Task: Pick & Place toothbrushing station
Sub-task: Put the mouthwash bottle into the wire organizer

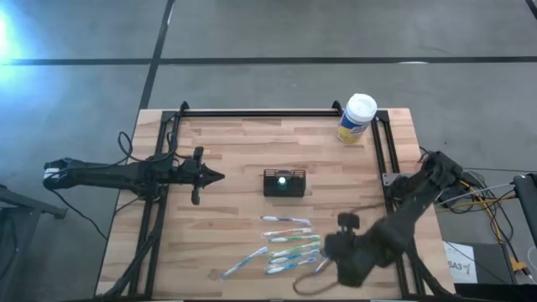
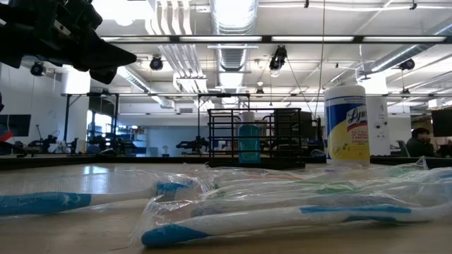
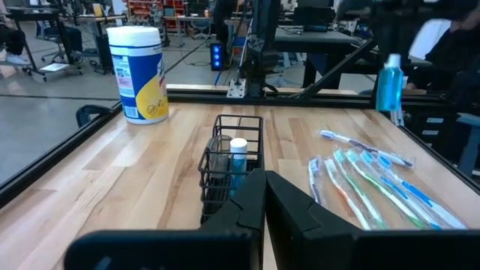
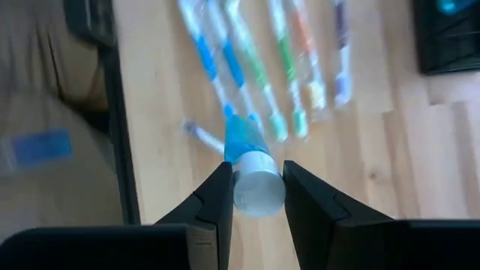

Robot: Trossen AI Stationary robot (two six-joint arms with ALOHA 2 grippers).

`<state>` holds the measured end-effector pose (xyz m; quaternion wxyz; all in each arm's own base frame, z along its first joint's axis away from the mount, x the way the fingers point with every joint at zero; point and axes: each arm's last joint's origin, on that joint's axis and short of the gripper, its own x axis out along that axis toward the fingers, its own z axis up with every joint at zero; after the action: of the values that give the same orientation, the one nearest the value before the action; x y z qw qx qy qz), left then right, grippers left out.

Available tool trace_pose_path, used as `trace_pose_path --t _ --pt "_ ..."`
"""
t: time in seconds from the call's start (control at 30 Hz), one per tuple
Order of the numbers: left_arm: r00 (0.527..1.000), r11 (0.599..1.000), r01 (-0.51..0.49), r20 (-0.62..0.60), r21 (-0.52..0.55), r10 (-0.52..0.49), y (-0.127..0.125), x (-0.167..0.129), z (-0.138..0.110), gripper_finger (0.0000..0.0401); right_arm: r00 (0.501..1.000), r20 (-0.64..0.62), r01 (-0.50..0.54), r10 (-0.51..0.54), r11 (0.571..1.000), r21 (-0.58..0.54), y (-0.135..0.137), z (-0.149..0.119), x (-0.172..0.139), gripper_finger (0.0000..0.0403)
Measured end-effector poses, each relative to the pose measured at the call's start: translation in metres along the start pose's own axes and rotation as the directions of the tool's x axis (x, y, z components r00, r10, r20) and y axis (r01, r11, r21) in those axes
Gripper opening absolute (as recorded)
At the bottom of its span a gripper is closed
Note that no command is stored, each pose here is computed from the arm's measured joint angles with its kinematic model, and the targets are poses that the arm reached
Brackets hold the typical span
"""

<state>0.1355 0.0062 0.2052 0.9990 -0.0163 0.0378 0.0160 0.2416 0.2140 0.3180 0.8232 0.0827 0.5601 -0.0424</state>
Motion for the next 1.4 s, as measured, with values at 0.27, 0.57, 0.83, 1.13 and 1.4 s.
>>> trace_pose_path --t 0.27,0.57,0.83,1.13,1.4 --pt "1.000 1.000 -0.004 0.002 -0.018 0.004 0.000 0.000 0.000 0.0012 0.994 0.108 0.005 -0.030 0.975 0.221 -0.066 0.045 -0.022 0.0086" --pt "1.000 1.000 -0.011 -0.003 -0.028 0.011 0.000 0.000 0.000 0.0012 0.997 0.073 -0.007 -0.015 0.955 0.295 -0.134 0.097 -0.015 0.0086" --pt "0.999 1.000 -0.013 -0.031 -0.011 0.012 0.000 0.000 -0.003 0.0012 0.998 -0.035 0.059 -0.055 0.989 0.132 -0.165 0.143 -0.002 0.0086" --pt "0.997 1.000 -0.015 -0.071 -0.005 0.014 0.001 0.000 -0.007 0.0012 0.981 -0.166 0.119 -0.103 0.988 0.094 -0.177 0.180 0.021 0.0086" --pt "0.997 1.000 -0.015 -0.071 -0.004 0.015 0.001 0.000 -0.007 0.0012 0.986 -0.134 0.111 -0.100 0.991 0.081 -0.178 0.199 0.028 0.0086"
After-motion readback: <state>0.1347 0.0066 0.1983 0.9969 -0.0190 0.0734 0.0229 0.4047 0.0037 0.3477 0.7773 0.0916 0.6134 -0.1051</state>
